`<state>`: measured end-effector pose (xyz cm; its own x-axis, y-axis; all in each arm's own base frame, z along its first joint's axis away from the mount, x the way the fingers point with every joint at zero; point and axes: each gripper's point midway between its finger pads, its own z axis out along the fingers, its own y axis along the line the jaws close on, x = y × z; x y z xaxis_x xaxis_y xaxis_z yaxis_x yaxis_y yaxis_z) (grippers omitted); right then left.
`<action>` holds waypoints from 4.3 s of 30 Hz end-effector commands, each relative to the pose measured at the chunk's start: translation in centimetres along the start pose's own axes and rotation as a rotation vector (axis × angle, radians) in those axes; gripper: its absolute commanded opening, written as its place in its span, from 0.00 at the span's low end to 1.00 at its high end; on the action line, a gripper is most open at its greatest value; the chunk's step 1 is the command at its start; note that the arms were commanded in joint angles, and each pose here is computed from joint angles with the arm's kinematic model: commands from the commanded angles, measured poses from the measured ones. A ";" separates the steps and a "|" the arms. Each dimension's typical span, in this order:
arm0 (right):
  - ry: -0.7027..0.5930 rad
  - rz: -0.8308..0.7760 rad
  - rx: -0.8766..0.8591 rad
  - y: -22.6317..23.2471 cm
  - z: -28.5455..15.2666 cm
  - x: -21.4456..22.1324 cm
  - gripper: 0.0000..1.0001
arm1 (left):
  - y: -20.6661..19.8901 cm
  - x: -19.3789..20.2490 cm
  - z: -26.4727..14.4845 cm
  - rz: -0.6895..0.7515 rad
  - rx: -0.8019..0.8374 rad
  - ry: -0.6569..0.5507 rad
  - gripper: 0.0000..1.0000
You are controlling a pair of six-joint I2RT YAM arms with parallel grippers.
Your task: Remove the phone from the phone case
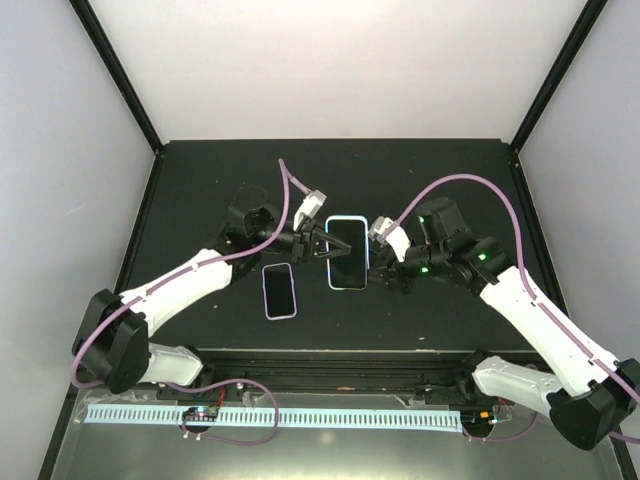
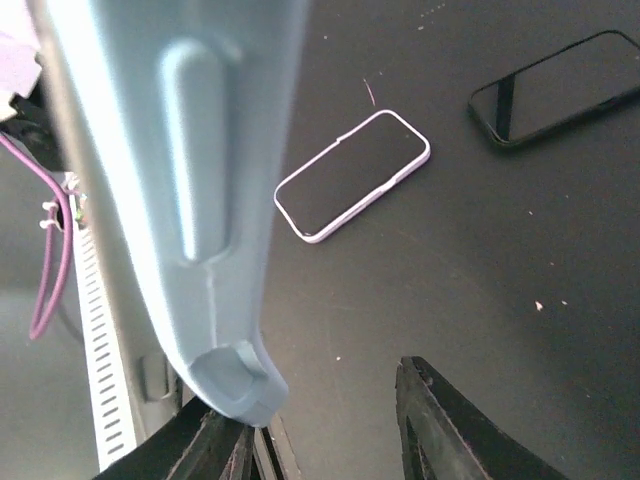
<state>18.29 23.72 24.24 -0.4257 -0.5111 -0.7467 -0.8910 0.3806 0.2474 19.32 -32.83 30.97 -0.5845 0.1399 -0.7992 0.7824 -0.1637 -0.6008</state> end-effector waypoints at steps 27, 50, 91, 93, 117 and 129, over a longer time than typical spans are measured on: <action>-0.425 0.082 -0.463 3.3 -2.8 -11.7 0.02 | -0.9 -2.3 0.6 -0.002 -0.118 -0.246 0.02; -0.047 0.920 0.156 -8.5 4.7 4.7 0.01 | 6.6 4.3 -11.1 -0.014 -1.171 -0.326 0.68; 0.356 1.044 -0.011 -10.5 14.1 10.3 0.01 | 16.9 14.4 -0.1 0.277 -1.389 0.200 0.62; 0.358 1.045 -0.010 -10.5 14.1 10.4 0.01 | 17.2 14.4 -0.1 0.276 -1.384 0.202 0.62; 0.336 1.052 -0.062 -9.4 13.7 10.1 0.01 | 20.8 14.5 -5.7 0.325 -1.739 0.349 0.57; 0.329 1.041 -0.122 -8.7 13.6 9.0 0.01 | 20.3 13.9 -6.1 0.472 -1.705 0.364 0.12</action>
<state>27.25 26.21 5.59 -0.9928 -0.1161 -0.0301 -0.1038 0.7070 0.6996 26.90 -32.47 7.40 -0.3940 0.5439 -0.7409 0.4298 0.8216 0.3745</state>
